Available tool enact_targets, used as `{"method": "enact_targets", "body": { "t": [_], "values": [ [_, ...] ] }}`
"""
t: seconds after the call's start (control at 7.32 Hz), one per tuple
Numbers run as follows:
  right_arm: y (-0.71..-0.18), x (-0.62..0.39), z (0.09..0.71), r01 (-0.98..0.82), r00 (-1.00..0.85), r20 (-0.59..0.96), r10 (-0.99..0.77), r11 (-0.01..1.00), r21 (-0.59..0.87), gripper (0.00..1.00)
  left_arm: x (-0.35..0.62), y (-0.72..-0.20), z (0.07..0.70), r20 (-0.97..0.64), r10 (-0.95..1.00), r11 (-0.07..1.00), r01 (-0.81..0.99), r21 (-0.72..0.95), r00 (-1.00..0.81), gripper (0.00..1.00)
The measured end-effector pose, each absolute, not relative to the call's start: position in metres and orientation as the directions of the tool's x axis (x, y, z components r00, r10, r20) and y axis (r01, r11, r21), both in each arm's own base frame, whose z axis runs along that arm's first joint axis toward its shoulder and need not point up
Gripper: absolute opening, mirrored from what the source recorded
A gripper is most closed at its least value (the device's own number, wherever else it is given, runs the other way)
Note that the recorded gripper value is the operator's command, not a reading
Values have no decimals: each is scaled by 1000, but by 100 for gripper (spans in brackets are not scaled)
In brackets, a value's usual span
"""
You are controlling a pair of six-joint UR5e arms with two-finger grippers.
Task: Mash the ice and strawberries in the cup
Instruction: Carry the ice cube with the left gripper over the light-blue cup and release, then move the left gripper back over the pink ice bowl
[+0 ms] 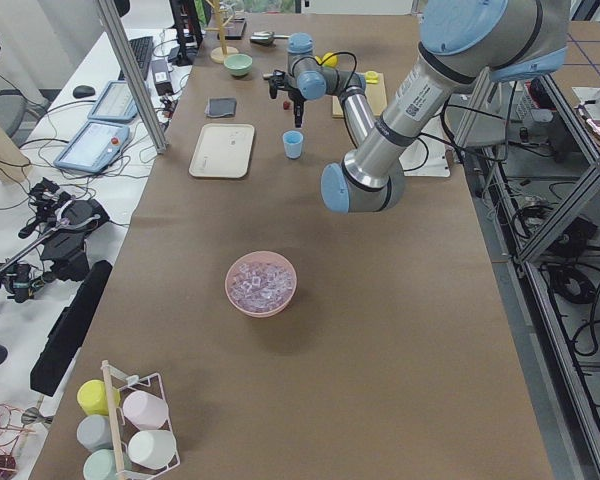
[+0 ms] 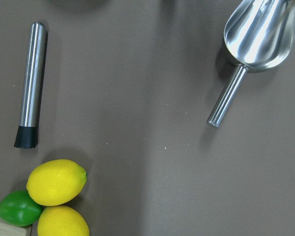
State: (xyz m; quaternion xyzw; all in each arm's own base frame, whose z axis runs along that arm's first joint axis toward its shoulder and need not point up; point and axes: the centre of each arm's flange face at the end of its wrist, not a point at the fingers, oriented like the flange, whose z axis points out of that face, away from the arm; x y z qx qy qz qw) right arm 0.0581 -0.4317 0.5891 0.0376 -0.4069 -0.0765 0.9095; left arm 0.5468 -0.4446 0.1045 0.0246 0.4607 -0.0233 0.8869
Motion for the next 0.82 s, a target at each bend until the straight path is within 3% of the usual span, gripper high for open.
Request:
{"method": "enact_targets", "body": {
  "t": [0.27, 0.41, 0.55, 0.82],
  "values": [
    [-431, 58, 589, 109, 657, 734, -170, 985, 131, 100, 549, -453, 116, -808, 9, 997, 57, 52, 589, 0],
    [-430, 58, 589, 109, 657, 734, -170, 985, 130, 100, 550, -456, 125, -807, 15, 997, 55, 59, 590, 27],
    [-429, 58, 590, 109, 657, 735, -169, 986, 129, 100, 554, -458, 132, -812, 14, 996, 62, 61, 584, 96],
    [-426, 58, 592, 110, 657, 735, -166, 986, 124, 100, 558, -459, 136, -818, 5, 995, 80, 62, 576, 97]
  ]
}}
